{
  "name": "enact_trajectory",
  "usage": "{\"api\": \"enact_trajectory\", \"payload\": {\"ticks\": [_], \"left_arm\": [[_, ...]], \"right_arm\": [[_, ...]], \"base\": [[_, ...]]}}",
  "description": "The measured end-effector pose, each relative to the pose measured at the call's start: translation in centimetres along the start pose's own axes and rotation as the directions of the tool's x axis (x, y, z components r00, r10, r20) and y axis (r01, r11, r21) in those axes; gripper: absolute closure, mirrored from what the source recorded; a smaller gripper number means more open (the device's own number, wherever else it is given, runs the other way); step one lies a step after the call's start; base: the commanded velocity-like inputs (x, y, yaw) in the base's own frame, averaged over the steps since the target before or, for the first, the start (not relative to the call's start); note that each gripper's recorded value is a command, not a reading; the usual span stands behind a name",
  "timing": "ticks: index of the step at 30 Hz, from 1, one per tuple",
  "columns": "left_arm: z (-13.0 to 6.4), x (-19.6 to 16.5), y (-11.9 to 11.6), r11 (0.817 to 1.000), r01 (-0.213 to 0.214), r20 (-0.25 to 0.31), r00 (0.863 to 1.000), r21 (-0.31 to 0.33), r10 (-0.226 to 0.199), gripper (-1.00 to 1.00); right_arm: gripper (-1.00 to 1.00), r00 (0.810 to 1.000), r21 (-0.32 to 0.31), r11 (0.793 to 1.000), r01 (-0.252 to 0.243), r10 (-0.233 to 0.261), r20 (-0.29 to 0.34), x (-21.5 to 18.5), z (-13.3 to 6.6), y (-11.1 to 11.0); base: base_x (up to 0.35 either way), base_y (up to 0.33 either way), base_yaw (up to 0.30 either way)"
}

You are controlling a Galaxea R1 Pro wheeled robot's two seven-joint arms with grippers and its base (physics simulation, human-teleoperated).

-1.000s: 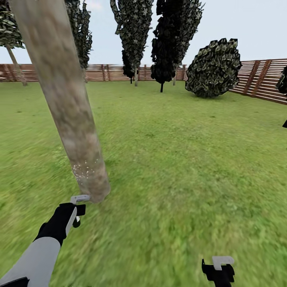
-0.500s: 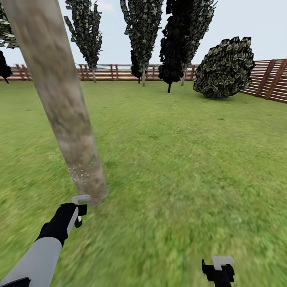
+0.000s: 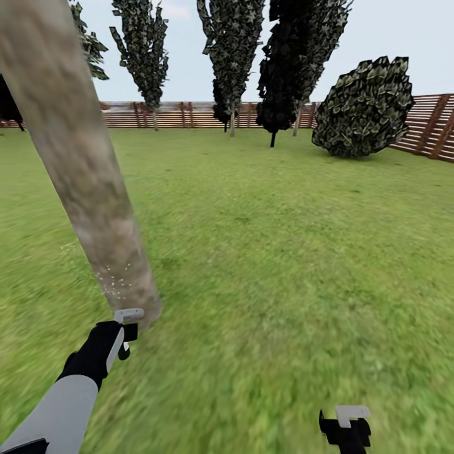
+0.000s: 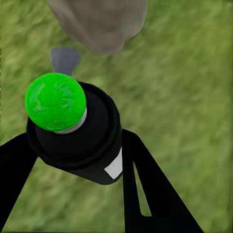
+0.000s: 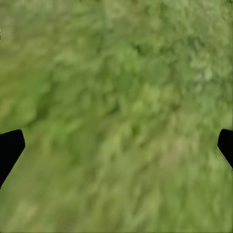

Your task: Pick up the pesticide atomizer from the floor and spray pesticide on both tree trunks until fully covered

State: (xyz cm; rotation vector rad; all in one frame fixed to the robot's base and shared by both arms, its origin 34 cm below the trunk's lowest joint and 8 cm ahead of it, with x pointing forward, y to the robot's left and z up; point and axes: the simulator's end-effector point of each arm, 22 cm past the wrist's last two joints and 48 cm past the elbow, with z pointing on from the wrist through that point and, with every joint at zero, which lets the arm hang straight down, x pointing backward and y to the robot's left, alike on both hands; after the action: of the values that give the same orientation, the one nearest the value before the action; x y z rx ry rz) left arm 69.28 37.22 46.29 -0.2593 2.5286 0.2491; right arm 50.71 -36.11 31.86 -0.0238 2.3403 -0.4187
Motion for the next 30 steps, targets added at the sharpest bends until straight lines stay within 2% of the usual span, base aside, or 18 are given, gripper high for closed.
{"api": "enact_trajectory", "payload": {"ticks": [19,30], "left_arm": [[-0.05,0.09,-0.6,1.0,0.001,-0.001,1.0,0.009,-0.001,1.0],[-0.05,0.11,-0.8,1.0,0.001,-0.001,1.0,0.011,-0.001,1.0]], "right_arm": [[-1.0,1.0,0.0,1.0,0.0,0.0,0.0,0.0,0.0,0.0],[-1.0,1.0,0.0,1.0,0.0,0.0,0.0,0.01,0.0,-0.01]], "base": [[0.158,-0.245,0.276],[0.146,-0.252,0.035]]}}
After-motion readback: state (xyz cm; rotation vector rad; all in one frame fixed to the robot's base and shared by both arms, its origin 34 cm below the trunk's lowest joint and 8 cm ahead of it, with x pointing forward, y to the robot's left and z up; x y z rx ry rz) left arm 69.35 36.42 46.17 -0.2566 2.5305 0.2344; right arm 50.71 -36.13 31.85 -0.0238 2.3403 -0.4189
